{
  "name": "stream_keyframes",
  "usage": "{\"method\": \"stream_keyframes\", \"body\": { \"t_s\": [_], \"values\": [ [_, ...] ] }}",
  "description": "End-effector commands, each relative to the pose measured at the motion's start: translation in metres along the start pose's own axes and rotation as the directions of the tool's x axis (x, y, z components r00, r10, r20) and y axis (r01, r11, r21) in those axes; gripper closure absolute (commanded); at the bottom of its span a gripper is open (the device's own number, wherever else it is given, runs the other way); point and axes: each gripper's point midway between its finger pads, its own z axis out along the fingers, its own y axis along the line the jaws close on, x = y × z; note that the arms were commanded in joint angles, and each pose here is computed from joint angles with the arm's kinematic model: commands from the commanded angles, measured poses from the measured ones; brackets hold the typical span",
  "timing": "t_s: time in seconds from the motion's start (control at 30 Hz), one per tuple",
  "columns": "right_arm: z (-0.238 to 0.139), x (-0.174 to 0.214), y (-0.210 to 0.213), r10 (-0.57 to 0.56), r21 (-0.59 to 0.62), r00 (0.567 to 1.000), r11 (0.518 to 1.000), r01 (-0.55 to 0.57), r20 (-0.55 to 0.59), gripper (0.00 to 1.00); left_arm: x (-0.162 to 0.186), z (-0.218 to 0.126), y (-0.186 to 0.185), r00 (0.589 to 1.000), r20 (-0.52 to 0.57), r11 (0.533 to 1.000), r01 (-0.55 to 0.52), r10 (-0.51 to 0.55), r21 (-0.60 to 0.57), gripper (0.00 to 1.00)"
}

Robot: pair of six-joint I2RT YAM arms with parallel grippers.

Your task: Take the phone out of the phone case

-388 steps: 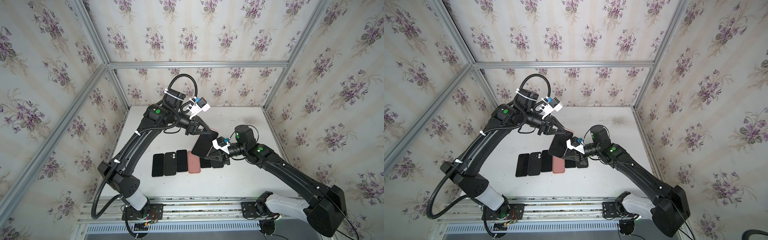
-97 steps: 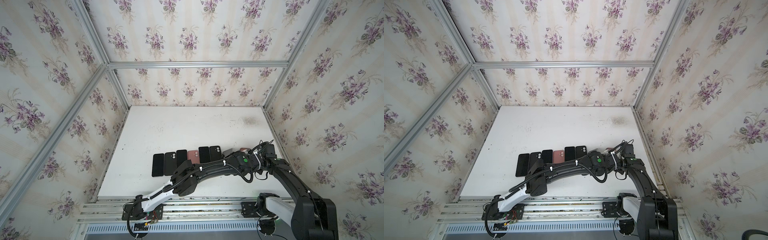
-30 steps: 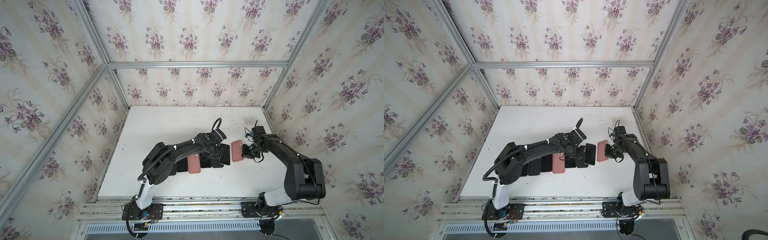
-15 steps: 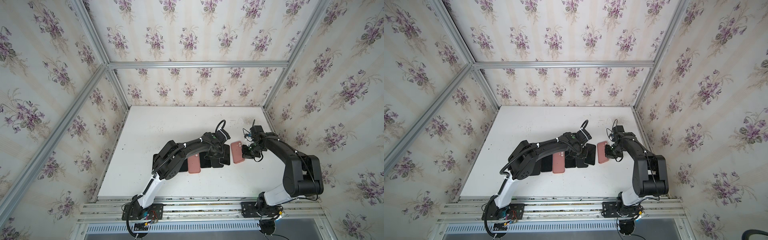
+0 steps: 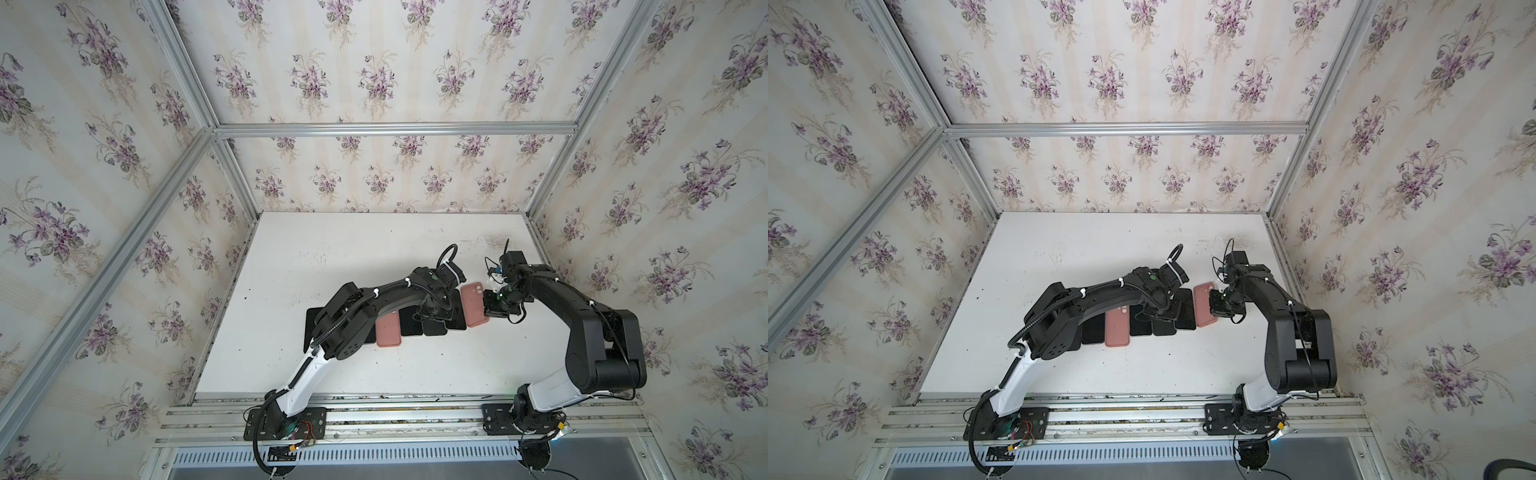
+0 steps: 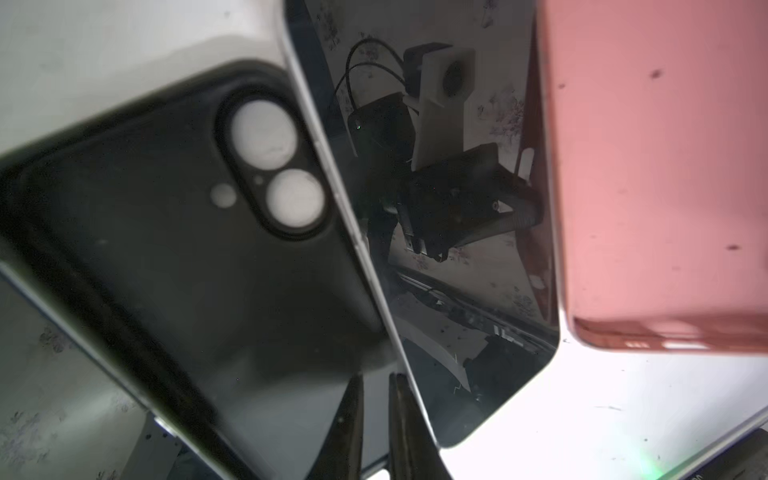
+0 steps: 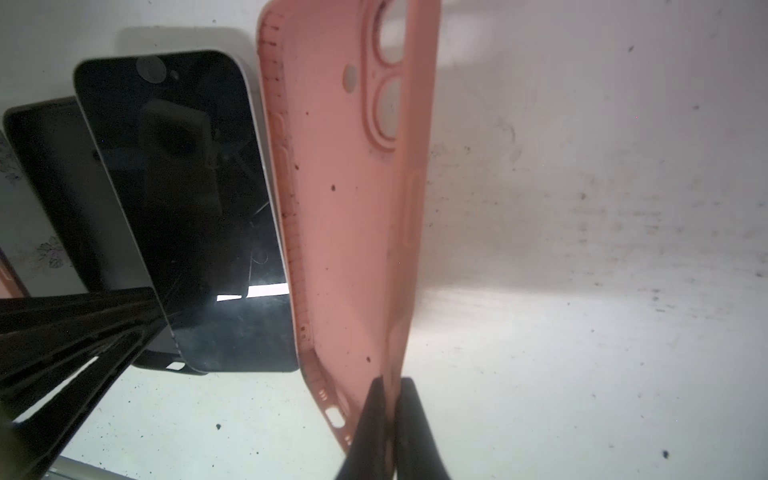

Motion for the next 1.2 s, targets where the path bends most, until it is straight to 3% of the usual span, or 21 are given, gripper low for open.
{"method": "stream_keyframes", "body": {
  "t_s": [0.0, 0.5, 0.7, 0.83, 1.17],
  "values": [
    [-0.003, -0.002, -0.001, -0.014, 0.012, 1.0, 1.0, 0.014, -0.007, 1.0, 0.004, 0.0, -0.005, 1.0, -0.016, 1.0, -0.016, 0.016, 0.013, 0.79],
    [-0.004, -0.003, -0.004, -0.04, 0.033, 0.999, 0.999, 0.041, -0.034, 0.91, -0.003, -0.016, -0.007, 1.0, 0.016, 1.0, -0.024, 0.023, 0.018, 0.59],
    [-0.004, -0.003, -0.004, -0.058, 0.031, 0.997, 0.998, 0.06, -0.046, 0.86, -0.027, -0.067, -0.014, 0.992, 0.124, 0.998, -0.021, 0.013, 0.063, 0.46],
    [0.0, -0.002, -0.004, -0.054, 0.027, 0.996, 0.998, 0.056, -0.065, 0.8, -0.046, -0.114, -0.025, 0.974, 0.226, 0.992, -0.049, 0.022, 0.113, 0.3],
    [-0.001, -0.004, -0.009, -0.06, 0.055, 0.997, 0.997, 0.063, -0.056, 0.48, -0.062, -0.225, 0.0, 0.899, 0.438, 0.99, -0.045, -0.02, 0.137, 0.01]
  ]
}}
